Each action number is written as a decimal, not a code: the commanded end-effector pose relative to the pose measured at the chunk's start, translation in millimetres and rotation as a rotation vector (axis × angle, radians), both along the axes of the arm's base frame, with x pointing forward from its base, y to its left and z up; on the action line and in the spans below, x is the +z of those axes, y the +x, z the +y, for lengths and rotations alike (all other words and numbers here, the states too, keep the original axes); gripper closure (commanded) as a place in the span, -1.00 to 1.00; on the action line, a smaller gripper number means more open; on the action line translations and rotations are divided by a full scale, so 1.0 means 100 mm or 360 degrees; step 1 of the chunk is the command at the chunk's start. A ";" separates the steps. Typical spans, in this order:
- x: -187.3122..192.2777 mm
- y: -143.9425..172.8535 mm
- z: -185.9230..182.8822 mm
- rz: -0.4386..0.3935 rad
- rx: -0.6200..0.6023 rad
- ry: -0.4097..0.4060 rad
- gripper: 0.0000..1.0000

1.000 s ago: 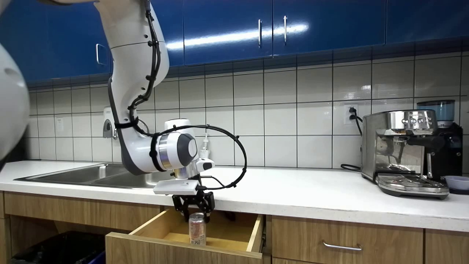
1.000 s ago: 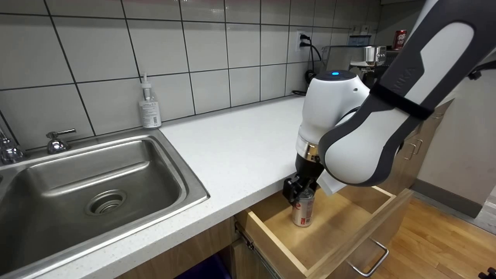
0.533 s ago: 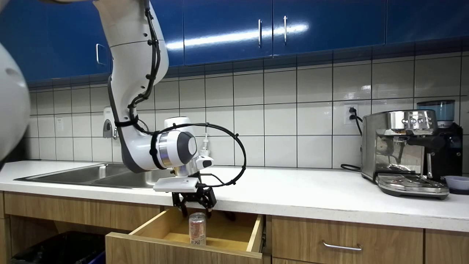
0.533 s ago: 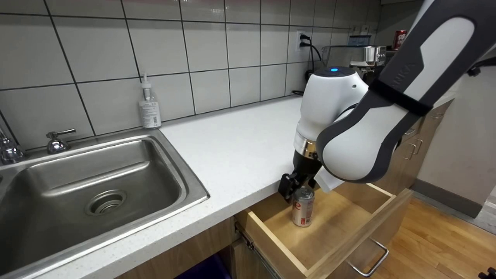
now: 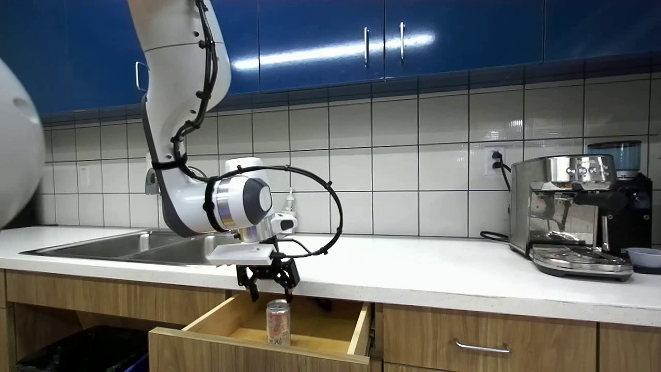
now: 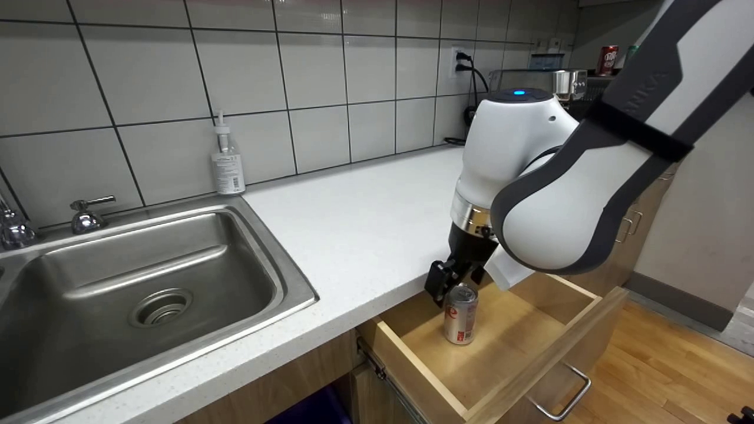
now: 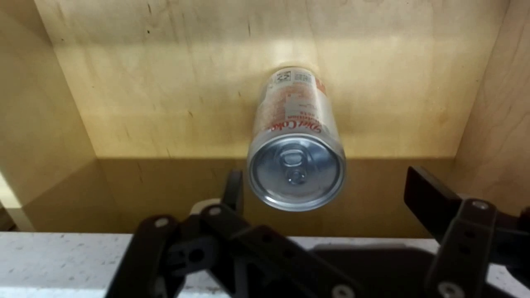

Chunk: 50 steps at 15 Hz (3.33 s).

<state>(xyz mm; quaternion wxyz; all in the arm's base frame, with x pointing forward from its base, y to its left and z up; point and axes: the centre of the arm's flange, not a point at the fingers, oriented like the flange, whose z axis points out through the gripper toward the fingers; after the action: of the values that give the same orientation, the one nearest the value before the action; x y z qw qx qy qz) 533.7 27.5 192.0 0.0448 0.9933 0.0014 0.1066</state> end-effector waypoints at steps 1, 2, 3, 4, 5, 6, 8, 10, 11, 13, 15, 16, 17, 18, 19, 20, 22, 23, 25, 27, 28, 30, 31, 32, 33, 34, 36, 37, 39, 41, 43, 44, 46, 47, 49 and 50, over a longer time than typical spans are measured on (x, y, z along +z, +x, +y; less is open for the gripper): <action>0.23 -0.28 0.02 -0.0003 -0.0006 0.0012 -1.00; 0.26 -0.32 0.01 0.0002 -0.0007 0.0012 -1.00; 0.29 -0.36 0.00 0.0009 -0.0002 0.0010 -1.00; 0.10 -0.17 0.00 0.0006 -0.0004 0.0015 -1.00; 0.12 -0.19 -0.01 0.0005 -0.0005 0.0017 -1.00; 0.11 -0.19 -0.01 0.0007 -0.0005 0.0017 -1.00; 0.08 -0.19 -0.01 0.0014 -0.0005 0.0015 -1.00; 0.07 -0.19 -0.01 0.0017 -0.0005 0.0014 -1.00; 0.07 -0.19 -0.01 0.0018 -0.0005 0.0014 -1.00; 0.10 -0.20 -0.01 0.0004 -0.0005 0.0000 -1.00; 0.15 -0.30 0.00 0.0011 0.0023 0.0035 -1.00; 0.16 -0.34 0.02 0.0009 0.0032 0.0041 -1.00; 0.17 -0.40 0.04 0.0009 0.0040 0.0050 -1.00; 0.17 -0.45 0.06 0.0017 0.0036 0.0059 -1.00; 0.16 -0.51 0.08 0.0011 0.0036 0.0061 -1.00; 0.15 -0.57 0.10 0.0014 0.0044 0.0067 -1.00; 0.18 -0.68 0.12 0.0009 0.0057 0.0069 -1.00; 0.20 -0.73 0.11 0.0005 0.0055 0.0068 -1.00; 0.26 -0.82 0.08 0.0001 0.0052 0.0077 -1.00; 0.30 -0.91 0.07 0.0024 0.0092 0.0120 -1.00; 0.31 -0.95 0.07 0.0034 0.0105 0.0127 -1.00; 0.34 -1.04 0.08 0.0048 0.0123 0.0142 -1.00; 0.36 -1.08 0.07 0.0058 0.0133 0.0157 -1.00; 0.37 -1.11 0.08 0.0063 0.0126 0.0154 -1.00; 0.39 -1.14 0.06 0.0068 0.0135 0.0166 -1.00; 0.41 -1.16 0.06 0.0074 0.0135 0.0169 -1.00; 0.44 -1.20 0.03 0.0099 0.0150 0.0186 -1.00; 0.46 -1.22 0.02 0.0116 0.0160 0.0194 -1.00; 0.49 -1.27 0.01 0.0158 0.0181 0.0211 -1.00; 0.51 -1.32 0.02 0.0205 0.0206 0.0224 -1.00; 0.51 -1.37 0.04 0.0250 0.0235 0.0233 -1.00; 0.52 -1.39 0.05 0.0269 0.0244 0.0236 -1.00; 0.52 -1.45 0.06 0.0309 0.0268 0.0240 -1.00; 0.53 -1.48 0.07 0.0322 0.0279 0.0229 -1.00; 0.40 -1.36 0.09 0.0312 0.0236 0.0221 -1.00; 0.40 -1.37 0.09 0.0315 0.0236 0.0222 -1.00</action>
<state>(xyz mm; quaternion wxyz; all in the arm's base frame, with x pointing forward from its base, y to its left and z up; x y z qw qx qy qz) 397.0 36.4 232.2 -0.0326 0.9968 0.0719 0.0110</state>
